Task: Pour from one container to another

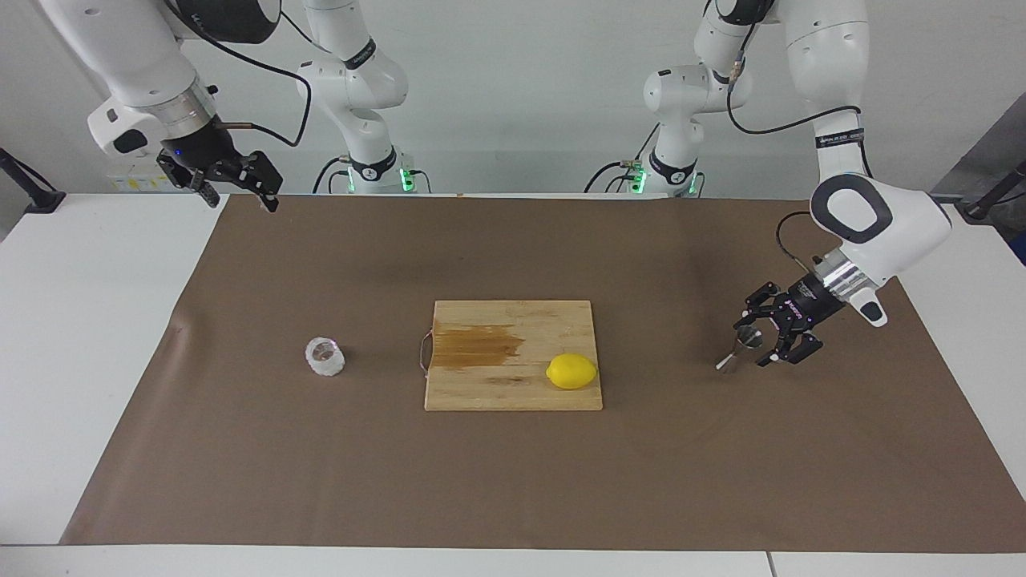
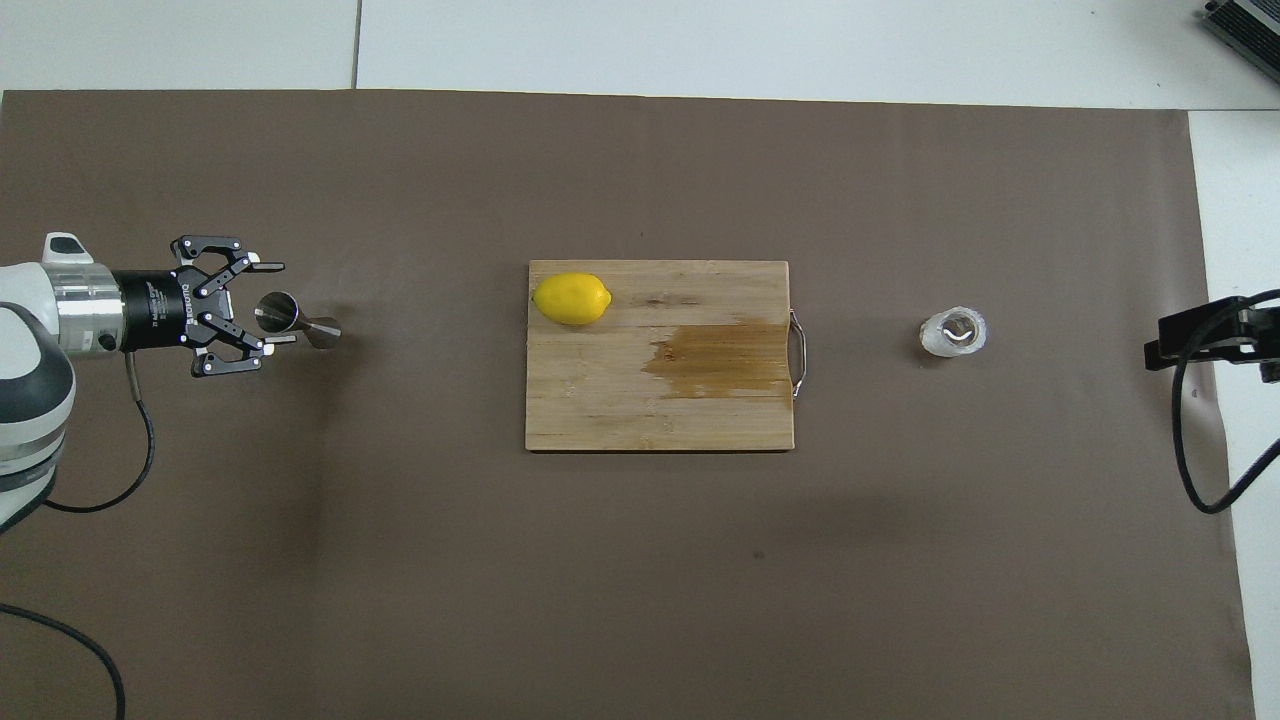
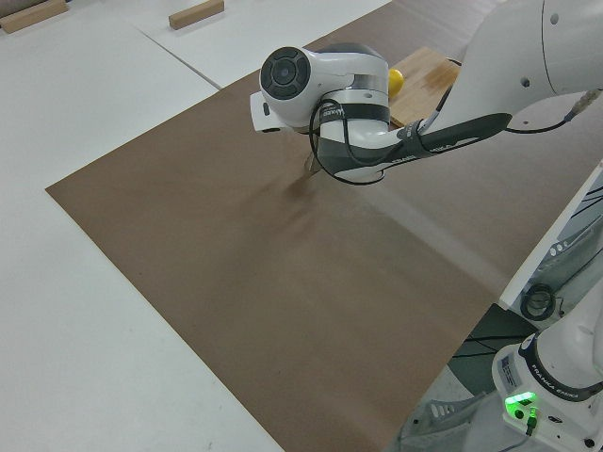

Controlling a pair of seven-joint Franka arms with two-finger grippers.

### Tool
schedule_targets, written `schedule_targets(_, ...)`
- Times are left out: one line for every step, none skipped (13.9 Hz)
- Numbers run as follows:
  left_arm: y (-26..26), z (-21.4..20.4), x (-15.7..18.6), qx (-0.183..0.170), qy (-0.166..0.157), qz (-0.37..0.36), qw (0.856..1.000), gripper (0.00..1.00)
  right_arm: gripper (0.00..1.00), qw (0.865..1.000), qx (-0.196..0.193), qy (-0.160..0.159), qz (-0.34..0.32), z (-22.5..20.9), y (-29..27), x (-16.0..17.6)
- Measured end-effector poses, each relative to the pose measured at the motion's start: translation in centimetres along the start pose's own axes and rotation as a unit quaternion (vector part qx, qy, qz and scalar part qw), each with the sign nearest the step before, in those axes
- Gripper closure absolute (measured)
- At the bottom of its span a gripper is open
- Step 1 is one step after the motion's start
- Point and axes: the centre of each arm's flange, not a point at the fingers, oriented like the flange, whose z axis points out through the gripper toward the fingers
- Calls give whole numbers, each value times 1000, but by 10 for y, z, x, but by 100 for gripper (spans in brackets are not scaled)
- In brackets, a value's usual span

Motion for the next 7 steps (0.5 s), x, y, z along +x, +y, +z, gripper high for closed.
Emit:
schedule_targets(0,0,0,0,0,0,1000,16,0,1000,0,0,0,0,0,0)
schedule_targets(0,0,1,-1,1,0,1000,19,0,1000,0,0,0,0,0,0)
schedule_targets(0,1,1,-1,2,-1,1000,19,0,1000,0,0,0,0,0,0)
schedule_targets(0,1,2,-2,2,-1,1000,20,0,1000,0,0,0,0,0,0)
schedule_targets(1,1,2,-3,3,-1,1000,21,0,1000,0,0,0,0,0,0)
schedule_targets(1,1,2,-3,3,-1,1000,26,0,1000,0,0,0,0,0,0)
schedule_targets(1,1,2,-3,3,-1,1000,26,0,1000,0,0,0,0,0,0)
